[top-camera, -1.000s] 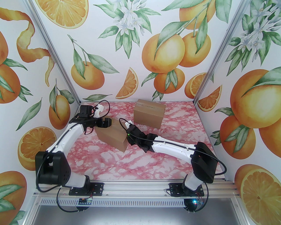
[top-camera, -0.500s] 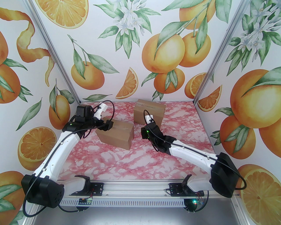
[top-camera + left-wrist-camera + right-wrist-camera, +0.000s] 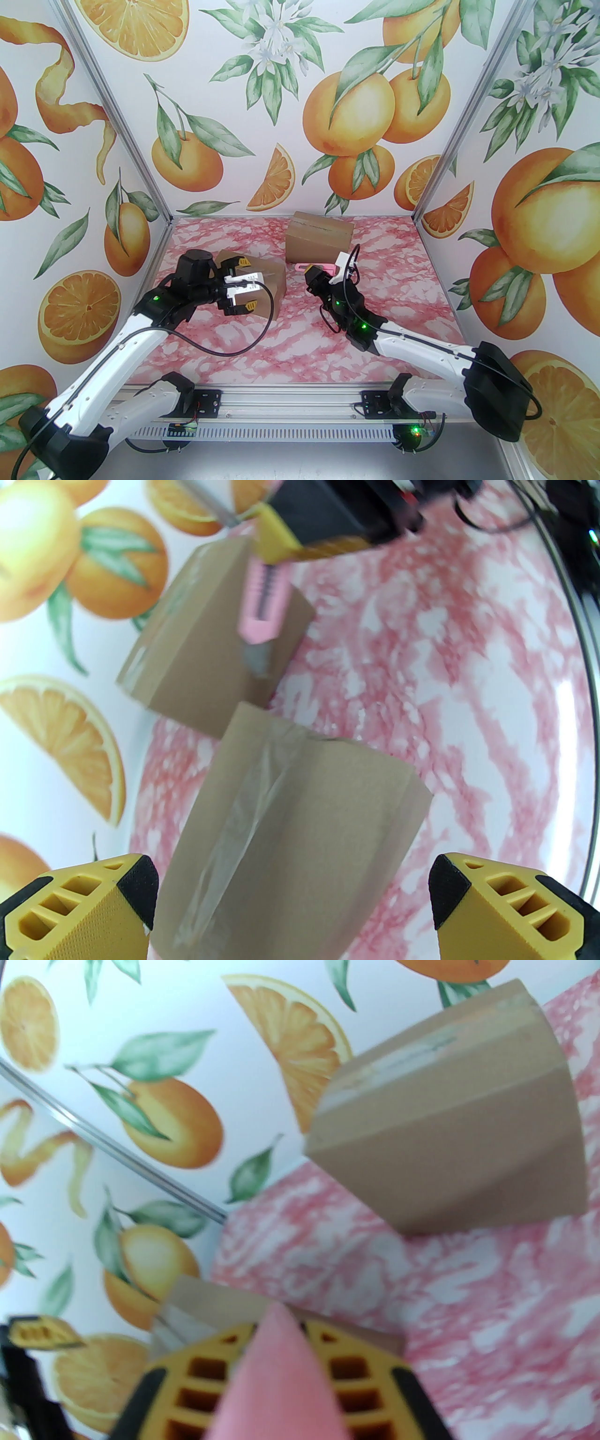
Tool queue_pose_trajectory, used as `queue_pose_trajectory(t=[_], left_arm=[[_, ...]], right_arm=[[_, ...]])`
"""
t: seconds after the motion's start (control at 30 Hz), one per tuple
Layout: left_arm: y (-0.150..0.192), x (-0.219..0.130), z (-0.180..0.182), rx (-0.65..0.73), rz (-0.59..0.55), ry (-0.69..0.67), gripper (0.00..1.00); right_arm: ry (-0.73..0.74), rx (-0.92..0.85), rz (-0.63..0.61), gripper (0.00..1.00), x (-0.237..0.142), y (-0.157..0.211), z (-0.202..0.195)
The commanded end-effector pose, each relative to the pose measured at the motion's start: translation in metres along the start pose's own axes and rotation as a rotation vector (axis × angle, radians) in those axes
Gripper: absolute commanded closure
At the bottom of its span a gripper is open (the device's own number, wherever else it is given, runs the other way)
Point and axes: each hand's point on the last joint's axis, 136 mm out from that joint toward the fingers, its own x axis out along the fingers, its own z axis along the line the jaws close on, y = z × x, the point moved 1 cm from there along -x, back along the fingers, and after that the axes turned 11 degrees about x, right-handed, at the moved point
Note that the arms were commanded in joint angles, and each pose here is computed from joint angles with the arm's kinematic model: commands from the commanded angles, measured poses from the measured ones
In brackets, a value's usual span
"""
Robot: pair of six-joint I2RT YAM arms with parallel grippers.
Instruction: Unpack the express box
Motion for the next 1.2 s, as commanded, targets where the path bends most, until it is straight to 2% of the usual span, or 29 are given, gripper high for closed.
queue_pose_trajectory(t=[0.0, 0.3, 0.7, 1.17], left_arm=[[0.002, 0.016, -0.008, 0.142, -0.007, 0.055, 0.0], [0.006, 0.04, -0.014, 0.19, -0.033, 0.111, 0.0], [0.003, 0.062, -0.017, 0.123, -0.091, 0.184, 0.04], [0.009, 0.058, -0.012, 0.057, -0.109, 0.136, 0.06]], right_arm=[[-0.068, 0.118, -0.039, 1.0, 0.001, 0.001, 0.012], [-0.033, 0.145, -0.06, 1.0, -0.001, 0.012, -0.001], [-0.032, 0.184, -0.107, 1.0, -0.012, 0.005, -0.013], [-0.059, 0.296, -0.114, 1.0, -0.005, 0.021, -0.023]])
